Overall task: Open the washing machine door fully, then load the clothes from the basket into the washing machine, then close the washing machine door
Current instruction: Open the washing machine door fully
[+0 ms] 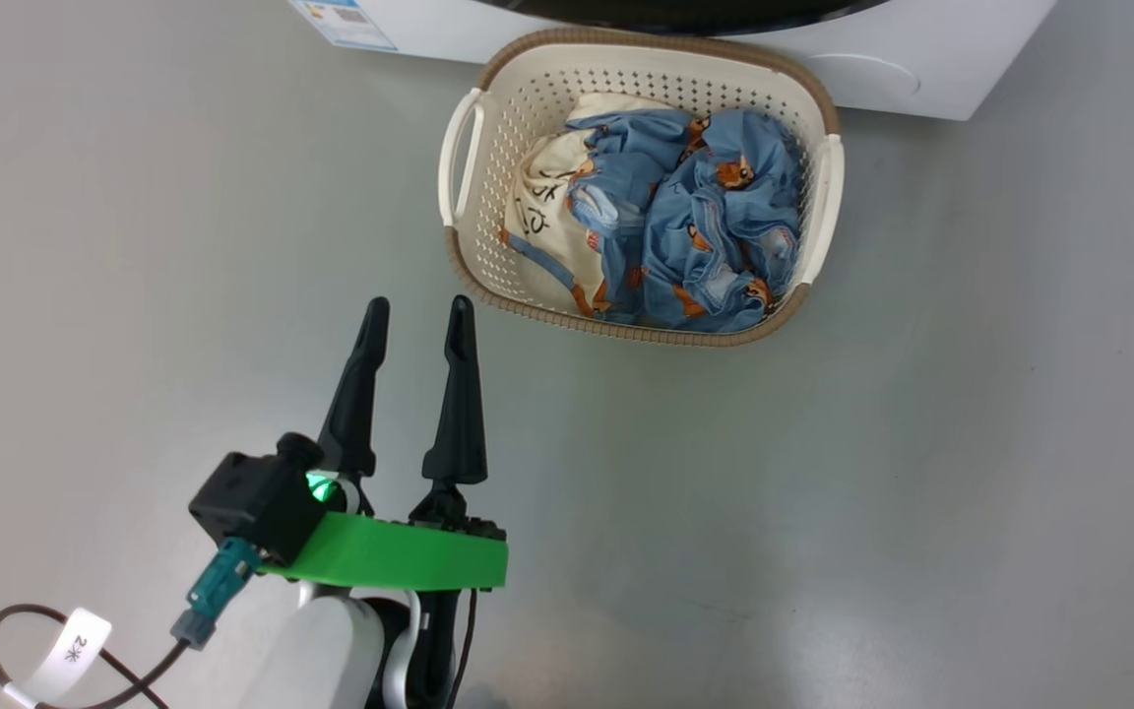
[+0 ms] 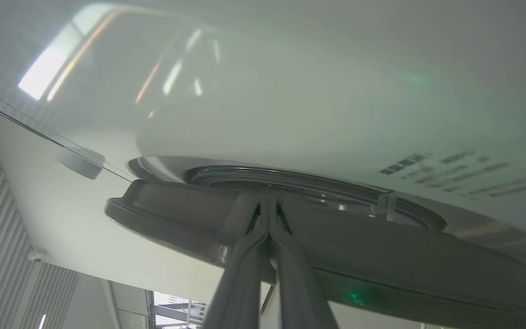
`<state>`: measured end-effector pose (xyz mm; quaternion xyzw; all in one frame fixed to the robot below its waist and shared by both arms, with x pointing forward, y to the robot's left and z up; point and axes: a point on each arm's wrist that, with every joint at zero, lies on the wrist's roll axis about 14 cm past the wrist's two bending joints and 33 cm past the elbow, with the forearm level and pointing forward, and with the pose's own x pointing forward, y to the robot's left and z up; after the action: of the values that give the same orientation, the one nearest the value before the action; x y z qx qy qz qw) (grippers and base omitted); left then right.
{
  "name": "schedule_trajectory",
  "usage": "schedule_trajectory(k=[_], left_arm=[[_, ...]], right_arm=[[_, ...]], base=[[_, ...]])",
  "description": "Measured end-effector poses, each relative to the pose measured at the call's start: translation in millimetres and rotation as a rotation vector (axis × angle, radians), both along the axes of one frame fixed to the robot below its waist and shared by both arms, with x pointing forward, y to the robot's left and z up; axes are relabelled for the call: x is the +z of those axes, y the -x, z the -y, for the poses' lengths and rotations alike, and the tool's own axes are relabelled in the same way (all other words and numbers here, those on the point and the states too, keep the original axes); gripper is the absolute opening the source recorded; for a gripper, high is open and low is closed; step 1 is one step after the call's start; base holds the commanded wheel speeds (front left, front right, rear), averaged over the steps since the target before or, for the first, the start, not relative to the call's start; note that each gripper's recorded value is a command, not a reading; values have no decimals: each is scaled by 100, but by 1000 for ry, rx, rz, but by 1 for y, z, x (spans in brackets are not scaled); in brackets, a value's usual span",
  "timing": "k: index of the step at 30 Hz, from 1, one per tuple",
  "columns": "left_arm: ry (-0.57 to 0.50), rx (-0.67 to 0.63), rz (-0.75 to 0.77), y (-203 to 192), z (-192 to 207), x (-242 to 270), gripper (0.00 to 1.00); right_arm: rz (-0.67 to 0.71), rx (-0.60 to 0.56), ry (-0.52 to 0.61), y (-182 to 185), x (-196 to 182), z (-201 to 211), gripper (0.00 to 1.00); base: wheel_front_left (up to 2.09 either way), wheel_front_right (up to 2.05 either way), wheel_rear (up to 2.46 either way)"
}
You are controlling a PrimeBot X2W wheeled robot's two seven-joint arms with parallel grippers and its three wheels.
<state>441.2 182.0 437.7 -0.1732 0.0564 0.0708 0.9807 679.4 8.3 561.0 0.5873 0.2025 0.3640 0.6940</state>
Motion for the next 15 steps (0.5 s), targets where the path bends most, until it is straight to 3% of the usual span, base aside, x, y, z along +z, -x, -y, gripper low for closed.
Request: schedule_trajectory(k=[15], left_arm=[[9,34,-17,5,-10,-3,100]], right_arm=[[16,40,82,-11,-9,-21,0]], base=[[0,0,0]])
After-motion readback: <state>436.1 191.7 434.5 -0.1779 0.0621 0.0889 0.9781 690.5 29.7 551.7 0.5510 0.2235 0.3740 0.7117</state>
